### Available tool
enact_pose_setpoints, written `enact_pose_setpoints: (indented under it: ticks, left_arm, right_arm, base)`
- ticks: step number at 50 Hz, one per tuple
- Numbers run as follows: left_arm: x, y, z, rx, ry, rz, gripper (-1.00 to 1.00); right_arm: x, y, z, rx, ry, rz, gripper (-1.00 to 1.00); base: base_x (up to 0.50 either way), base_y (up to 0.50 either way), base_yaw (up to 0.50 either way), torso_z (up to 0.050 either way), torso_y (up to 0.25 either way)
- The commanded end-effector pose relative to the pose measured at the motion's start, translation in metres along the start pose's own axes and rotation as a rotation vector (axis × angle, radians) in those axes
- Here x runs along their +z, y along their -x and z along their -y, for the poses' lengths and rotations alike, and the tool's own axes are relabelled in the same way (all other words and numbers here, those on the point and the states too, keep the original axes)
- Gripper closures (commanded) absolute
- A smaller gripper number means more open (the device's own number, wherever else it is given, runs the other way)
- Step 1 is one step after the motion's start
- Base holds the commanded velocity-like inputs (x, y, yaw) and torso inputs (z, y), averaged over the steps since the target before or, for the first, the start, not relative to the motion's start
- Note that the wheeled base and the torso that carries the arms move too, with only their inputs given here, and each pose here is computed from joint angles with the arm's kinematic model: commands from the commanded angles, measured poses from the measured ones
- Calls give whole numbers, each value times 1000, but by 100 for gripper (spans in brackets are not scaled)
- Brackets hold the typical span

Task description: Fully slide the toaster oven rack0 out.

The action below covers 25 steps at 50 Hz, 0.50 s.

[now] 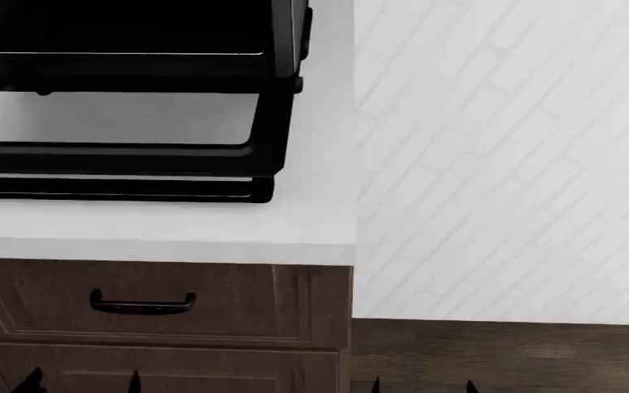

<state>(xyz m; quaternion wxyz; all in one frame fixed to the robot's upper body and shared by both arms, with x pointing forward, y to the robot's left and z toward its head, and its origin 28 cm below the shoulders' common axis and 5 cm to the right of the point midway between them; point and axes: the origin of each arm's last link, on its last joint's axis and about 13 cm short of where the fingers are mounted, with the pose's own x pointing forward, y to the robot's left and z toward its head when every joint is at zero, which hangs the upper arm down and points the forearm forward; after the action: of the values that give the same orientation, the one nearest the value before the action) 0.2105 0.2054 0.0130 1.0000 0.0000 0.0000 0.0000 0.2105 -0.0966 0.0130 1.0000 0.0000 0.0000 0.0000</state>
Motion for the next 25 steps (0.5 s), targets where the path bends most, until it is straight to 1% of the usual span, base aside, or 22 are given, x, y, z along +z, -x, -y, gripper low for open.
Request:
enact_pose_setpoints:
  ticks: [1,2,3,5,6,7,8,11,12,14,16,18,20,23,25]
  left_arm:
    - [0,0,0,0,0,0,-100]
    - [1,0,0,-6,-1,-1,-100]
    - [4,-1,-1,-4,2,5,-100]
    - [6,-3,-2,4,25,5,-100]
    - [8,-4,-2,-8,25,2,-100]
    - [13,-7,-3,10,8,7,-100]
    - [21,-8,-2,7,-12,26,-100]
    - [39,-10,-1,24,-44,48,-100]
    - [47,-10,0,14,-46,66,-100]
    - [57,-10,0,11,-41,87,-100]
    - [73,-13,-1,17,-38,126,-100]
    - [86,-12,0,17,-57,163,-100]
    - [99,-11,2,9,-73,180,-100]
    - [114,-12,2,22,-99,214,-100]
    - [123,-12,2,17,-98,238,-100]
  right_arm:
    - [0,0,0,0,0,0,-100]
    - [0,0,-1,-10,-15,-10,-100]
    - [2,2,0,59,-65,35,-100]
    - [3,2,3,72,-66,-30,-100]
    - [5,1,4,77,-69,-21,-100]
    - [9,1,6,78,-56,-19,-100]
    - [19,1,6,71,-32,-12,-100]
    - [40,1,8,92,-22,-2,-100]
    - [48,0,9,109,-11,16,-100]
    - [61,-2,11,96,36,35,-100]
    - [78,-5,11,117,51,45,-100]
    - [88,-8,12,117,71,48,-100]
    - [103,-10,13,128,79,61,-100]
    - [117,-13,13,130,105,67,-100]
    - [125,-15,13,128,130,66,-100]
  base:
    - [0,0,0,0,0]
    - [0,0,0,0,0]
    - [0,0,0,0,0]
    - [0,0,0,0,0]
    - [0,0,0,0,0]
    - [0,0,0,0,0]
    - [0,0,0,0,0]
    - [0,0,0,0,0]
    - [0,0,0,0,0]
    - [0,0,0,0,0]
    - [0,0,0,0,0]
    - [0,0,0,0,0]
    - [0,0,0,0,0]
    - [0,0,0,0,0]
    - [0,0,0,0,0]
